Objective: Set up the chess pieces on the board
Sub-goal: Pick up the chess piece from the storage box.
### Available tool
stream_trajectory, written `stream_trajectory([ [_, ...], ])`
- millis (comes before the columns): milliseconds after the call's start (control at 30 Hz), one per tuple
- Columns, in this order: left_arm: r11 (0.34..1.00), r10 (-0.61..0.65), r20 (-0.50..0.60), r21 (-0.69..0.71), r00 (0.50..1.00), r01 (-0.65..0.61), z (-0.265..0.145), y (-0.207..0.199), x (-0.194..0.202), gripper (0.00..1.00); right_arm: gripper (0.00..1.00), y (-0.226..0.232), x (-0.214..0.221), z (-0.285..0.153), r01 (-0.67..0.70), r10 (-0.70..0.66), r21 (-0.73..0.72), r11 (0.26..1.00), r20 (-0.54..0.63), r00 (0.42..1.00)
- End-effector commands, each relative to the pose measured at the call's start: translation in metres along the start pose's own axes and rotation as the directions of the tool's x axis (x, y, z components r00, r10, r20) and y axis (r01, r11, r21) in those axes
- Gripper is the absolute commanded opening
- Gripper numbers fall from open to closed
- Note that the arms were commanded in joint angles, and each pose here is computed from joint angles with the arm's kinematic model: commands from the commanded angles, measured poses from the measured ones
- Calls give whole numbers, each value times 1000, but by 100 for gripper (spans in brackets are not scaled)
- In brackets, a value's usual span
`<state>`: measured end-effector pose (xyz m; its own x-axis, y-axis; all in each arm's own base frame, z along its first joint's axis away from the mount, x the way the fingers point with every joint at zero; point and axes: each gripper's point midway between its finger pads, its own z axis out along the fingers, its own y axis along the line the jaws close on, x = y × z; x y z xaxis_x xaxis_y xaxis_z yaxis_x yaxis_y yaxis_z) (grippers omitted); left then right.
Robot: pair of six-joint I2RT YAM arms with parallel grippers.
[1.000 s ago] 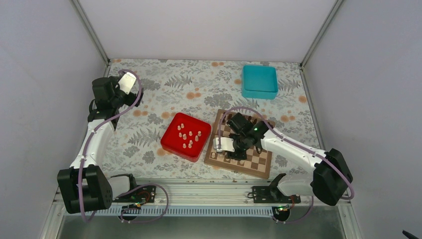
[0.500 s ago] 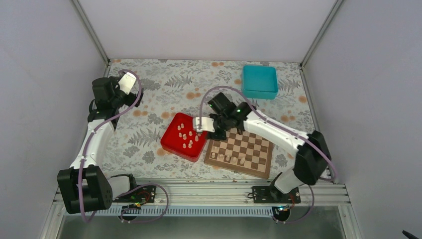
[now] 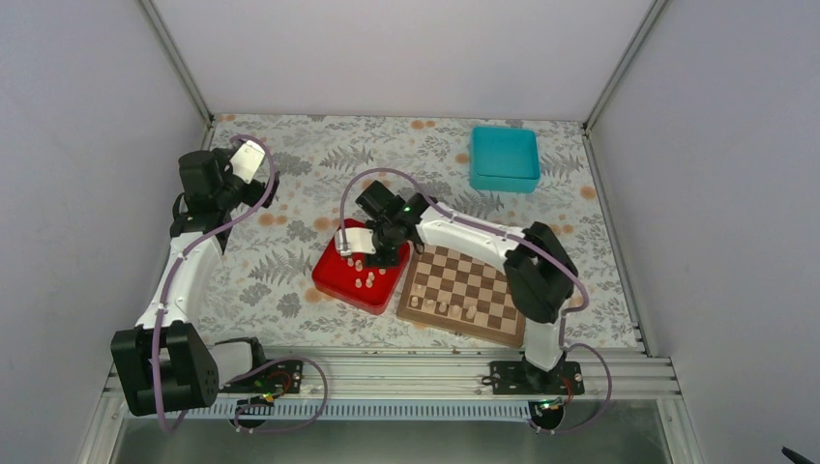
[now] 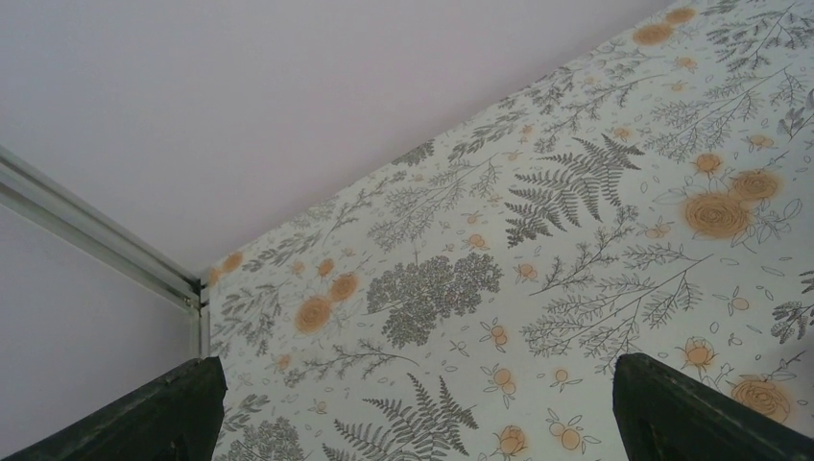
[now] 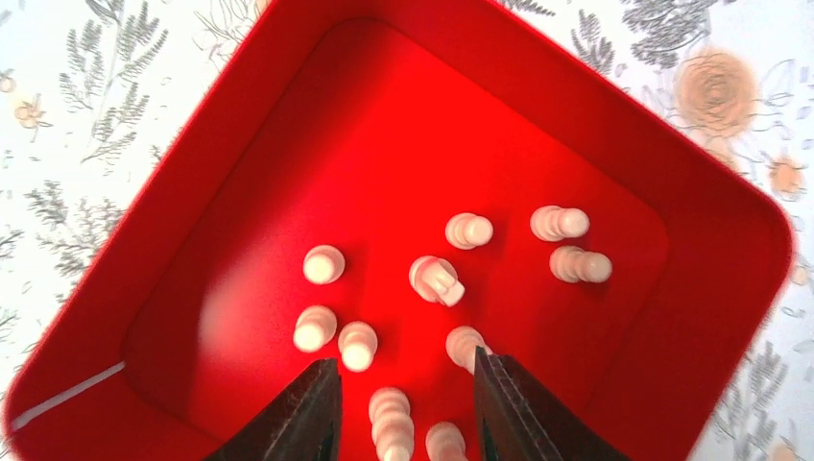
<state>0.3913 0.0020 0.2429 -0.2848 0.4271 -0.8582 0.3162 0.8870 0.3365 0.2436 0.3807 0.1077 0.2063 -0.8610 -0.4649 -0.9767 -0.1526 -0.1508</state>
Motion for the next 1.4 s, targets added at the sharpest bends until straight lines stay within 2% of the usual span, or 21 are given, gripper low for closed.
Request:
stream_trajectory([
  [0,1000,2,40,9,999,-2,-7,1,-13,100,37,-7,-8,20,21,-21,6,1000,-9,1000],
  [333,1000,1,53,19,999,-2,-9,-2,-14,100,36,-12,2,53,30,-30,2,1000,-59,998],
  [700,999,1,70,38,998,-3,-12,-5,-19,100,38,-19,1,55,40,-38,39,998,-51,998],
  [900,985,29,76,165,997,-41,-8,-25,-33,100,57,-17,-10,0,52,-56,110,993,39,998],
  [967,969,80,67,230,995,-93,-3,-43,-39,100,68,-22,-6,-23,36,-44,146,989,53,998],
  [1033,944,141,34,298,989,-145,4,-67,-39,100,75,-26,6,-42,18,-26,163,986,45,999],
  [1200,847,295,-20,469,955,-252,16,-122,-35,100,89,-51,44,-79,-63,60,263,963,20,998],
  [1267,800,356,-20,524,934,-293,16,-145,-35,100,99,-66,68,-91,-129,130,304,944,17,991],
  [1367,717,444,-17,606,896,-344,16,-187,-31,97,100,-91,110,-115,-242,253,394,887,25,967],
])
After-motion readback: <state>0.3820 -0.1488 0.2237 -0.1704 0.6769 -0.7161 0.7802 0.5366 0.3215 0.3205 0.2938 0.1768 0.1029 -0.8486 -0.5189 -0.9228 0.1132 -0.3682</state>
